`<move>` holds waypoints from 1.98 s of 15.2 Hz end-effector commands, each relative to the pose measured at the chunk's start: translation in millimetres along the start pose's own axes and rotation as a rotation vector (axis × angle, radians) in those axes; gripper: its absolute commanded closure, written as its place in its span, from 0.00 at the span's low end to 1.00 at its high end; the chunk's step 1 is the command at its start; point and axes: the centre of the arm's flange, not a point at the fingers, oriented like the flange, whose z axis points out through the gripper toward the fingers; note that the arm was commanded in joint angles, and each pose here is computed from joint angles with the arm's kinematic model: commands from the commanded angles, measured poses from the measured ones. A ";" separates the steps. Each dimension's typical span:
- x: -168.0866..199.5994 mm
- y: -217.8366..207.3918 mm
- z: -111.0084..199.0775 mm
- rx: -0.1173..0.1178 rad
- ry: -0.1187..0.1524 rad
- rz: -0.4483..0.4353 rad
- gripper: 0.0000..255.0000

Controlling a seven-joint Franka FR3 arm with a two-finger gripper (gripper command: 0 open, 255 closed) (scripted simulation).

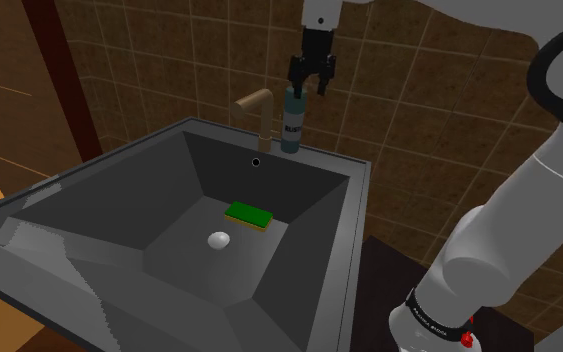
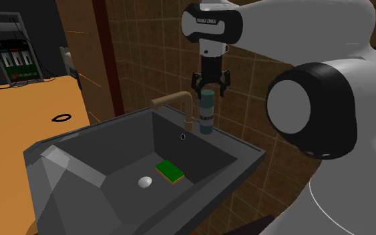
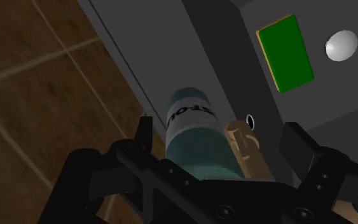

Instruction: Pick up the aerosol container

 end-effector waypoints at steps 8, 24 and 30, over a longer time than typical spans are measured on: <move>41.9 0.6 -2.9 -0.015 0.034 -0.002 0.00; 41.9 0.2 10.7 -0.015 0.034 -0.002 1.00; 41.9 1.1 -21.0 -0.015 0.034 -0.002 1.00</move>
